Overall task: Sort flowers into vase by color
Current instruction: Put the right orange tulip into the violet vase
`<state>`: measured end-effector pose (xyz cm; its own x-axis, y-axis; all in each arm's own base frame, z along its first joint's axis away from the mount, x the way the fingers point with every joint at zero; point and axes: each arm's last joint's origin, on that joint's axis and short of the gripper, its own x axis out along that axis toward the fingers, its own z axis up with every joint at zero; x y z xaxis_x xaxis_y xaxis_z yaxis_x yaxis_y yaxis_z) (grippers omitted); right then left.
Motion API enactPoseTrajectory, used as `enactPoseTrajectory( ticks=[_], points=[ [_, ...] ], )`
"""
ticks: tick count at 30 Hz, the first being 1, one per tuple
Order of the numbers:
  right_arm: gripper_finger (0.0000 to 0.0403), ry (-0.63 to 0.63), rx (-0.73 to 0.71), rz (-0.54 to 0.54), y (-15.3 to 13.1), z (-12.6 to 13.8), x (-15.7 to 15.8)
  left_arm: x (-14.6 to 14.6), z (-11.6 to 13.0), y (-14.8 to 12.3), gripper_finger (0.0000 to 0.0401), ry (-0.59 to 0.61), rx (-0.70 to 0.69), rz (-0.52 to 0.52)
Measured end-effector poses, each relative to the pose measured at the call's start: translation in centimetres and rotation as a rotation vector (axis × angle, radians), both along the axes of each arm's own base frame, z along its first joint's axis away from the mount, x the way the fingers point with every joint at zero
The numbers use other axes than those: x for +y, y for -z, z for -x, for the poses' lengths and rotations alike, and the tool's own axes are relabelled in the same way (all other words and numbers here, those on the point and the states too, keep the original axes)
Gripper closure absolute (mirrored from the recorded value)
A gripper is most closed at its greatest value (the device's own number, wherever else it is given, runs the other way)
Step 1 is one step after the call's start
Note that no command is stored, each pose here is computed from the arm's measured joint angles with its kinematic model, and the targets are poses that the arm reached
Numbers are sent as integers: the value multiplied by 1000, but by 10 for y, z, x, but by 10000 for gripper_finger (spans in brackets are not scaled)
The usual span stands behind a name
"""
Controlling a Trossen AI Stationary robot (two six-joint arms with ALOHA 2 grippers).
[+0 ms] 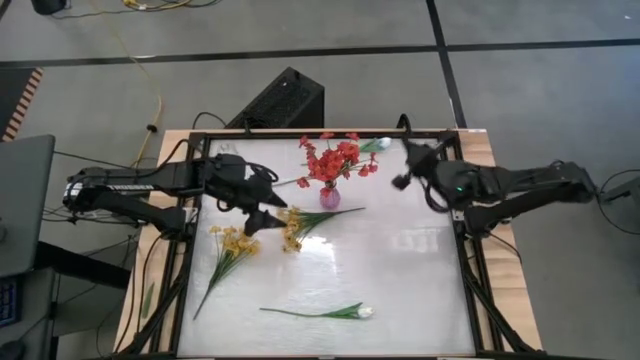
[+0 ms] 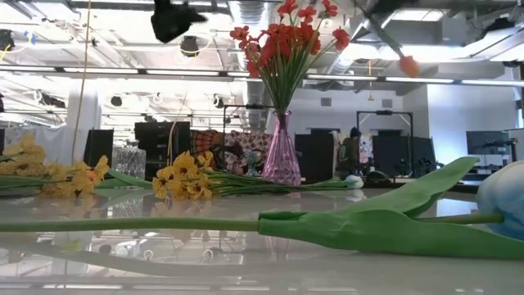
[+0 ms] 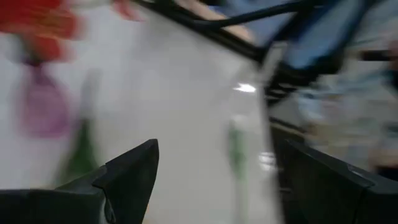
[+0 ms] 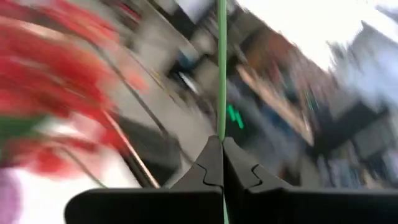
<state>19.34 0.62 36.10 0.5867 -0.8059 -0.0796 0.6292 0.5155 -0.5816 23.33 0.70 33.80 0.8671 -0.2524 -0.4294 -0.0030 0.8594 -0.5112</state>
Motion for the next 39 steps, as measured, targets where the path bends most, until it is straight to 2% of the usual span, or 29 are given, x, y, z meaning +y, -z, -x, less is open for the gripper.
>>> enactPoseTrajectory(
  ticks=[2,5,12,16,20,23,26,29,31,39],
  points=[
    [386,-150,69,84,-3,-6,20,-3,0,-1,81,26,0,56],
    [386,-304,170,179,2,-10,53,-8,0,-1,81,16,19,114],
    [383,-501,343,265,40,-21,117,-13,-16,10,81,-52,128,327],
    [377,-502,439,222,72,-26,131,-13,-38,24,81,-36,183,457],
    [386,-499,597,197,104,-36,132,-15,-67,36,81,39,167,594],
    [386,-503,685,207,121,-48,131,-16,-90,54,81,59,196,697],
    [386,-494,706,215,131,-58,132,-16,-105,78,81,32,283,764],
    [386,-502,706,221,136,-63,135,-17,-115,100,81,1,357,778],
    [386,-506,715,223,138,-63,135,-20,-121,108,81,7,357,778],
    [386,-501,714,204,137,-66,130,-30,-131,111,81,59,290,792]
  ],
)
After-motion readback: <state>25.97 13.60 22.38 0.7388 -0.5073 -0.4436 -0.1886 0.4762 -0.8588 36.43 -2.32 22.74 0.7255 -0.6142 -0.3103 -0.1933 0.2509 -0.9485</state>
